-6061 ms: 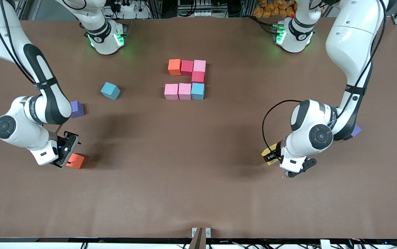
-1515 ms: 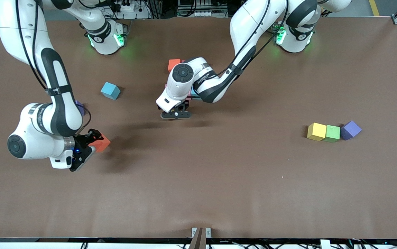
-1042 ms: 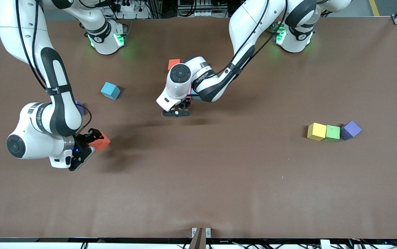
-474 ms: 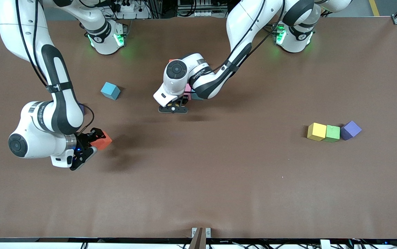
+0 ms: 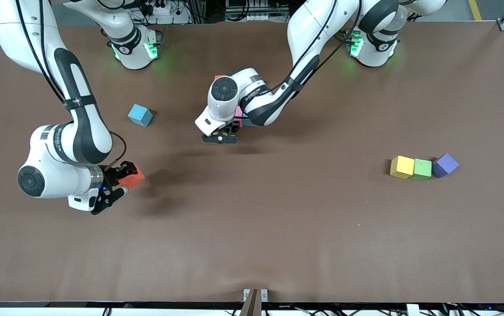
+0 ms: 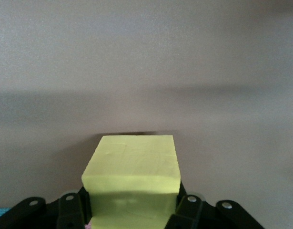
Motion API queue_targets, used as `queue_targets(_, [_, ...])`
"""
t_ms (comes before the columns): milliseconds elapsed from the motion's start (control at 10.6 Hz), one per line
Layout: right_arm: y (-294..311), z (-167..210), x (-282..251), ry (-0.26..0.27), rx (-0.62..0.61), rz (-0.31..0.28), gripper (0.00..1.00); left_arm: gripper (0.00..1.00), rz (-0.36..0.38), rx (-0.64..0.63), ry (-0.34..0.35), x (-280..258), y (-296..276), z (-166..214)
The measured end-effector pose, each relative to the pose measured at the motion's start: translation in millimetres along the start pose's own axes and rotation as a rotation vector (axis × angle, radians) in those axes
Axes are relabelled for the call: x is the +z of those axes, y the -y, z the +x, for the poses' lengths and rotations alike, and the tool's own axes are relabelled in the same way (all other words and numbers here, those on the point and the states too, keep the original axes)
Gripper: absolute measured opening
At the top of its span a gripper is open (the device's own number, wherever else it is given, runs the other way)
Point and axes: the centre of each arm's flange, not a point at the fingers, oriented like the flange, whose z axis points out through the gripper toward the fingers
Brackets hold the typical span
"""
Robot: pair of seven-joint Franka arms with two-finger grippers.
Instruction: Form number 2 with 11 blocks
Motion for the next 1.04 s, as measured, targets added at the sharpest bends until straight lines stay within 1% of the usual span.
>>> queue_targets(284, [-2.8,-3.3,3.2,0.010,0.018,0.008,0.60,0.62,0.002,0.012,0.003,2.6,-4.6,-7.9])
queue_targets(1042, [-3.1,-5.1,7.6,0.017,0.022,0.014,0.60,0.62,0.015,0.009,0.013,14.0,-0.8,-8.3])
